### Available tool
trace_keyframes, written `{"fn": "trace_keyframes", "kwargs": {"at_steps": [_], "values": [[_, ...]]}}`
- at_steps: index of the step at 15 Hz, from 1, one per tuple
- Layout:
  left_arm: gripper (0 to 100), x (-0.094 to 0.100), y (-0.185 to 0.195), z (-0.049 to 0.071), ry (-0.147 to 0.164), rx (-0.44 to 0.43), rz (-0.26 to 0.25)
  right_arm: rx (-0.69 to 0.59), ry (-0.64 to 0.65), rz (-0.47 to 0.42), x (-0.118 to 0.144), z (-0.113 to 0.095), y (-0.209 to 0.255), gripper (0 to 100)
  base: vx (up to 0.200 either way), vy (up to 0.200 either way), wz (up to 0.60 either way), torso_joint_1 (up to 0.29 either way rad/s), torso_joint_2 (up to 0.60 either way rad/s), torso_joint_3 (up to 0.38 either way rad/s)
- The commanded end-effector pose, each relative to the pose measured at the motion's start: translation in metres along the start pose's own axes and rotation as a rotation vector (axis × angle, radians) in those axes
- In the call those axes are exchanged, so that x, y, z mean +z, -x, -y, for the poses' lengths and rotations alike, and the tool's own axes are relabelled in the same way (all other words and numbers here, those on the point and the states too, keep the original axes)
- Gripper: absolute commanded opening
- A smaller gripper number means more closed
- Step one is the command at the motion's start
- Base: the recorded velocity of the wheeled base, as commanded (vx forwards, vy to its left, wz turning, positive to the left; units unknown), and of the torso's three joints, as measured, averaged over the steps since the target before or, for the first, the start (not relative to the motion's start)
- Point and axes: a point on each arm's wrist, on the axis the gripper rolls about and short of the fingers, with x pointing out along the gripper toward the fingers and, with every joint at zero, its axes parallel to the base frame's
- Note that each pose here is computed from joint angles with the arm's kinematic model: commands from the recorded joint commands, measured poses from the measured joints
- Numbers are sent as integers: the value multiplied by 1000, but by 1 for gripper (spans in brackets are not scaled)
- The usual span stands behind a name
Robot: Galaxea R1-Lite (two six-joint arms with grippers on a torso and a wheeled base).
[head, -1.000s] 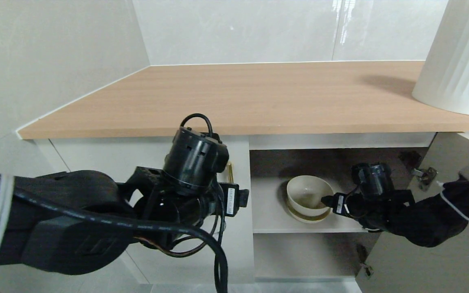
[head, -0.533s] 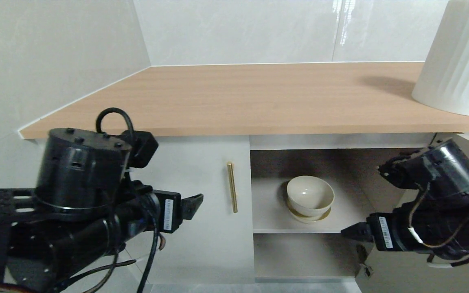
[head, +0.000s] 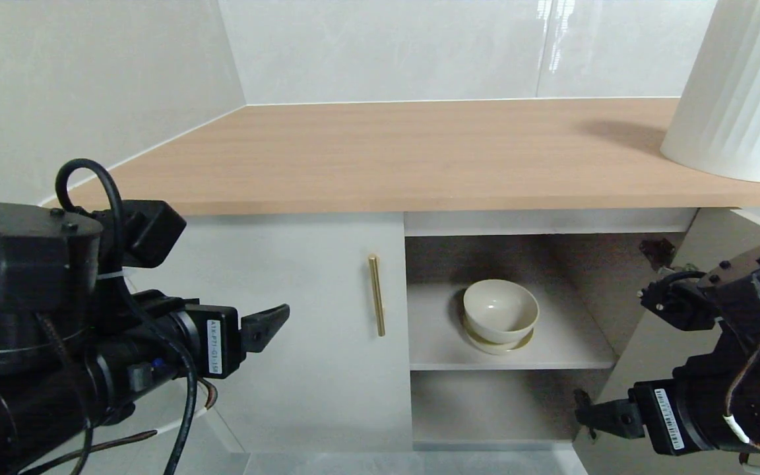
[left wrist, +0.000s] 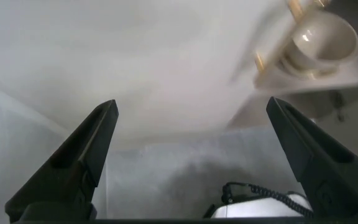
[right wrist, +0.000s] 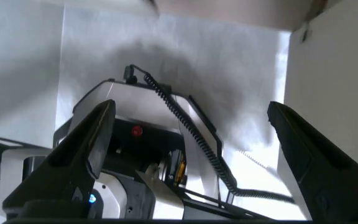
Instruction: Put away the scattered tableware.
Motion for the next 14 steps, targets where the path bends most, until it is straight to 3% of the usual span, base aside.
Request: {"fn": "trace_keyframes", "kwargs": {"at_steps": [1, 14], "values": [[100, 0, -1, 1, 1, 1, -3, 0, 1, 0, 0, 0, 0, 100, -200, 0, 0, -2, 2, 7], [100, -5, -4, 1, -6, 6, -23, 2, 5, -2, -1, -1, 0, 100, -200, 0, 0, 2, 5, 3]]}}
